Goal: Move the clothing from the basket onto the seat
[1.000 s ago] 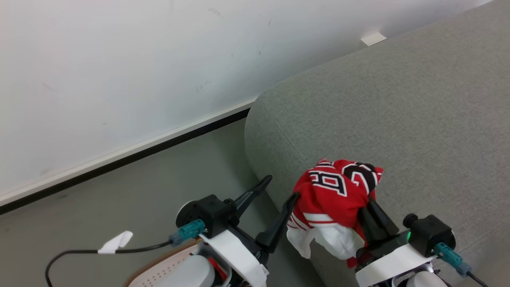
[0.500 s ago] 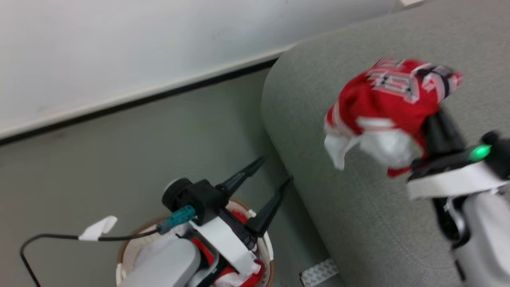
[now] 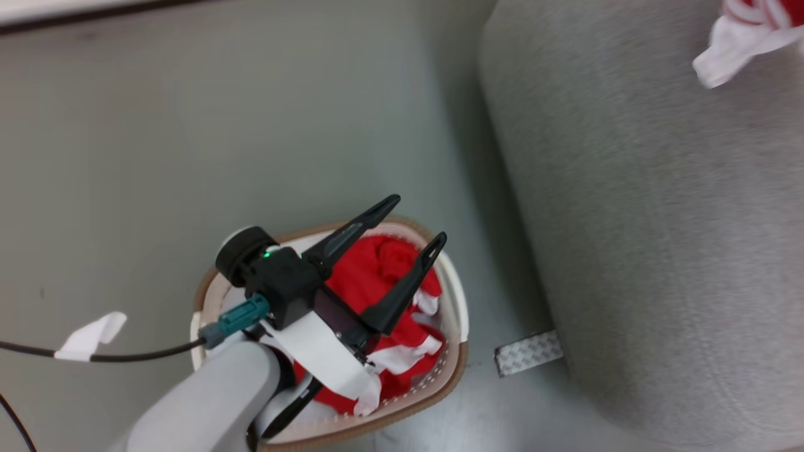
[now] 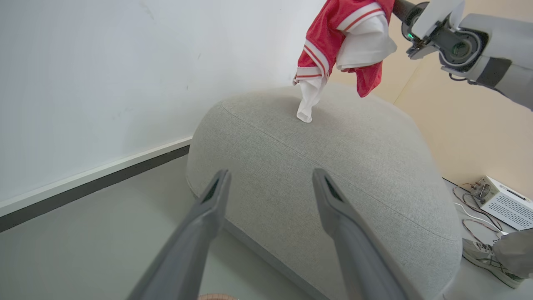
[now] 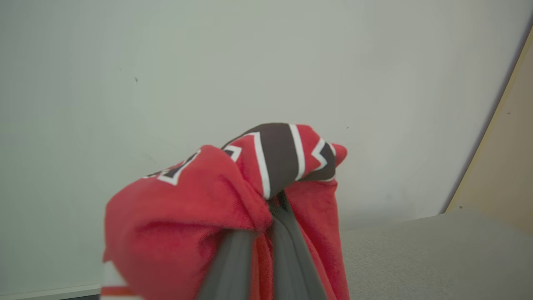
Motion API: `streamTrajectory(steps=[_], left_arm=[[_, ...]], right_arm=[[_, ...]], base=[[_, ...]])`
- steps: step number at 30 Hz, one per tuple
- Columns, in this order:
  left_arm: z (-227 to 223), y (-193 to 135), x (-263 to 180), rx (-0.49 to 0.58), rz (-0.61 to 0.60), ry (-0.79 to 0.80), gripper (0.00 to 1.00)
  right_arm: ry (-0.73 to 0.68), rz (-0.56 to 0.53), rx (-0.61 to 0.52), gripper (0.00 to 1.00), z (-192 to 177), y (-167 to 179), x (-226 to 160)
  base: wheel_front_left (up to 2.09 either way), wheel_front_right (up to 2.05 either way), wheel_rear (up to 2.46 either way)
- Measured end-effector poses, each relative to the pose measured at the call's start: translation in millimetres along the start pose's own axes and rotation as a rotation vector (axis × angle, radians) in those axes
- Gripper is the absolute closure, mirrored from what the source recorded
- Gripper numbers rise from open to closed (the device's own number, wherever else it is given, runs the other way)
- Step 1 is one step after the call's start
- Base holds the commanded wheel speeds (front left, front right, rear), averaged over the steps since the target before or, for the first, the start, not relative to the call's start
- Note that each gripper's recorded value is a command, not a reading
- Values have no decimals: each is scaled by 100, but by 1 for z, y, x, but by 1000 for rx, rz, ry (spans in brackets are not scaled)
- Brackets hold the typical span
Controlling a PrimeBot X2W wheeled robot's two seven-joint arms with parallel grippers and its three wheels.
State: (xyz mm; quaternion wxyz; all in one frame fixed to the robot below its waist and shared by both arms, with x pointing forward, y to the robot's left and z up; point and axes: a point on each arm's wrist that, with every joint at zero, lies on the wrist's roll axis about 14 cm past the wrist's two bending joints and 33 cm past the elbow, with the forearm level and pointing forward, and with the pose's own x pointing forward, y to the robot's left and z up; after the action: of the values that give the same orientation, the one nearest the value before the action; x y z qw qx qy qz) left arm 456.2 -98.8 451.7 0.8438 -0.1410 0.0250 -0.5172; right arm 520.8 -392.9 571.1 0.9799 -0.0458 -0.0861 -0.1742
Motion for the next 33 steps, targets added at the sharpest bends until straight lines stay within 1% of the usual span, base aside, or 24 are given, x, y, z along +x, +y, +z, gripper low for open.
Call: streamTrajectory(steps=[6, 8, 11, 13, 14, 17, 19, 20, 21, 23, 28, 31, 33], left_arm=[[-25, 31, -14, -27, 65, 32, 0], [-33, 40, -20, -33, 88, 45, 0], [-41, 51, -27, -38, 117, 58, 0], [-42, 56, -31, -36, 137, 59, 0], [-42, 58, -32, -36, 145, 59, 0], [-38, 61, -35, -29, 161, 52, 0], [-35, 62, -35, -21, 169, 50, 0], [-33, 62, -35, -19, 172, 45, 0], [-30, 61, -35, -17, 174, 41, 0], [-25, 59, -34, -11, 175, 34, 0], [-9, 47, -32, 10, 175, 17, 0], [-3, 39, -40, 21, 190, 29, 0], [4, 37, -49, 37, 225, 35, 0]], right_arm=[[174, -47, -118, 100, -58, -16, 30], [246, -43, -157, 100, -79, -15, 36], [454, -20, -226, 100, -128, -11, 28], [639, -30, -228, 100, -162, -12, 14], [697, -29, -231, 100, -172, -11, 9], [787, -48, -214, 100, -181, -15, 3], [803, -54, -202, 100, -180, -16, 0], [802, -55, -199, 84, -178, -16, 0], [802, -56, -198, 61, -176, -17, 0], [797, -56, -195, 0, -169, -18, -2], [806, -41, -194, 0, -158, -18, -18], [794, 2, -213, 0, -149, -13, -33], [760, 33, -219, 0, -135, -9, -39]], base=[[0, 0, 0], [0, 0, 0], [0, 0, 0], [0, 0, 0], [0, 0, 0], [0, 0, 0], [0, 0, 0], [0, 0, 0], [0, 0, 0], [0, 0, 0], [0, 0, 0], [0, 0, 0], [0, 0, 0]])
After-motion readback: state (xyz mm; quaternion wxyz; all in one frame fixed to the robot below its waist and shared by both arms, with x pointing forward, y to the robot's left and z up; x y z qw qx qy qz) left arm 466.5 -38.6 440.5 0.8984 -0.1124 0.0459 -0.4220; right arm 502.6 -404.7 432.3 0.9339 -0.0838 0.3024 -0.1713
